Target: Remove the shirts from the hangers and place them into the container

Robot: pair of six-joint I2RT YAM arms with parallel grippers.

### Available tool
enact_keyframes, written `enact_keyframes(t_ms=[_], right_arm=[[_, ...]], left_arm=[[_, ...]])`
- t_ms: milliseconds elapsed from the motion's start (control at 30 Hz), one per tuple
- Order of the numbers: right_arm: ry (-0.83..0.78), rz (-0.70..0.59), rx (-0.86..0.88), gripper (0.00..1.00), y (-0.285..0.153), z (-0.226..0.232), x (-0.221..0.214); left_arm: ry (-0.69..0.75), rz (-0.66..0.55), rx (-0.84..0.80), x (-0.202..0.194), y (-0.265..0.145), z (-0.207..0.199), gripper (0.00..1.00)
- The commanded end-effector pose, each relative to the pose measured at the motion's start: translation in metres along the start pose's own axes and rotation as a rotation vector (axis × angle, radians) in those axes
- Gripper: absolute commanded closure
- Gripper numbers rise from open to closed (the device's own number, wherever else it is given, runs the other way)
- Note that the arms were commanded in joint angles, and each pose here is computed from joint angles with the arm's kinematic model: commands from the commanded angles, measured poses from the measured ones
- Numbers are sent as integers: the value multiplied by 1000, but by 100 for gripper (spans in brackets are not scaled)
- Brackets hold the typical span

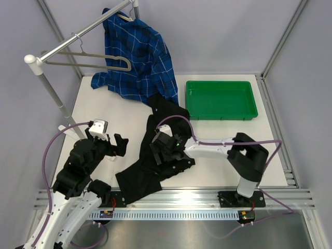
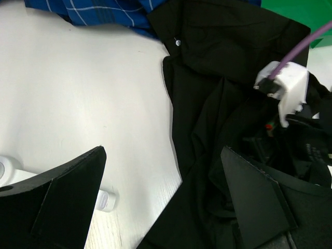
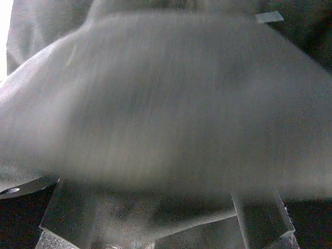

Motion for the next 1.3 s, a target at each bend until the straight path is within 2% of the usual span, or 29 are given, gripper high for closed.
enact_keyframes(t_ms=[0, 67, 167, 200, 233, 300, 333, 433, 467, 633, 733, 767, 1000, 1267], right_arm=[[40, 35, 22, 1, 12, 12, 10], [32, 70, 9, 1, 24, 14, 5], [32, 118, 7, 16, 32, 15, 0], [35, 131, 1, 24, 32, 14, -1], [40, 137, -1, 40, 33, 13, -2], [47, 154, -13, 51, 34, 10, -5], [52, 153, -19, 66, 34, 9, -5], [57, 150, -30, 87, 29, 6, -5], [58, 142, -26, 98, 26, 6, -3], [56, 89, -30, 100, -2, -2, 7], [65, -32, -25, 100, -43, -11, 30], [73, -109, -1, 100, -70, -14, 45], [106, -403, -167, 100, -186, -62, 100], [182, -593, -361, 100, -270, -132, 136]], left_arm=[[-10, -116, -7, 19, 3, -2, 1], [-15, -116, 9, 18, 4, 0, 1], [-20, -119, 19, 16, 4, 2, 1], [-22, -128, 24, 17, 3, 3, 1], [-24, -130, 30, 16, 3, 3, 1], [-26, -140, 32, 16, 2, 4, 1], [-27, -143, 31, 16, 2, 4, 1], [-27, -136, 31, 15, 3, 4, 1], [-29, -135, 31, 15, 3, 4, 1], [-29, -125, 31, 14, 5, 4, 1], [-29, -125, 29, 14, 5, 4, 1], [-29, -125, 31, 14, 5, 4, 1], [-32, -118, 45, 12, 6, 5, 1], [-35, -118, 45, 12, 6, 5, 1]])
Point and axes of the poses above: each gripper's point midway between its finger pads, its own y axis out along the fingers, its own z axis along the line the jaws close on, x = y × z, the point moved 5 cm from there along -y, back along the fingers, and after that the axes turned 5 degrees about -y, right-handed, at the moved point
